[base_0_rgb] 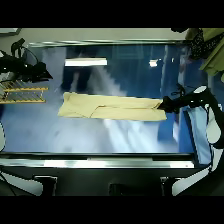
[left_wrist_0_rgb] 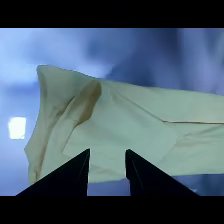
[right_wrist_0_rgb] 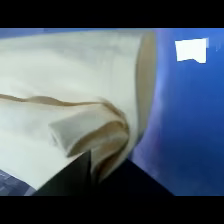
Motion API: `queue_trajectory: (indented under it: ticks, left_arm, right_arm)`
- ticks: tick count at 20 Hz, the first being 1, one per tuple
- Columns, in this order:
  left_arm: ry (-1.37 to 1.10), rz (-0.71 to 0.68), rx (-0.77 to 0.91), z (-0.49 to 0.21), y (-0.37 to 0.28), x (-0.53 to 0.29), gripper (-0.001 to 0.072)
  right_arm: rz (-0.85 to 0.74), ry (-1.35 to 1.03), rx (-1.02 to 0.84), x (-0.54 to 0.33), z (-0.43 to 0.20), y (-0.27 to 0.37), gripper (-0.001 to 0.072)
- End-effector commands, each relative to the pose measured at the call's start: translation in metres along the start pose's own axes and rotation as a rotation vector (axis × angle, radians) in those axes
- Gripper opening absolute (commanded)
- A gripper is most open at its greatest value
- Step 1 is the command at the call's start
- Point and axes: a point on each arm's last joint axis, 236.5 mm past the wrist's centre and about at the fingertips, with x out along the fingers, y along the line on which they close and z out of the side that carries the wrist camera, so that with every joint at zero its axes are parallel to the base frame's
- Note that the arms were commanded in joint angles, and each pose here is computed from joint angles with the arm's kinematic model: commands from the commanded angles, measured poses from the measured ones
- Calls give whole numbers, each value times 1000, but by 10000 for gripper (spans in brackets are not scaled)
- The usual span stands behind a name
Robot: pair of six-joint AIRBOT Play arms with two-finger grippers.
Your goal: Fold the clothes and pants, and hang the long-sleeved shirts on hangers.
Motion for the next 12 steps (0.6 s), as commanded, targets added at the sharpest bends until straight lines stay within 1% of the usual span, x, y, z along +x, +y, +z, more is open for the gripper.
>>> queue_trajectory:
  ticks: [1, 2, 3, 6, 8, 12]
  left_arm:
    - [4, 2, -1, -1, 1, 0, 244]
    - [7, 2, -2, -2, 1, 0, 117]
    - [12, 1, -2, -3, 1, 3, 16]
    - [90, -9, 0, -24, -8, 30, 15]
    - [138, -39, 14, -42, -28, 63, 15]
    - [172, -258, -11, -77, -130, 139, 15]
  right_arm:
    - [22, -9, -26, 0, 1, 21, 28]
    - [21, -28, -27, -9, 2, 27, 28]
    - [6, -54, -11, -21, 4, 29, 28]
    - [-75, -111, -9, -75, 0, 37, 28]
    - [-120, -168, -9, -114, -4, 41, 28]
    - [-134, -281, -17, -173, -18, 64, 28]
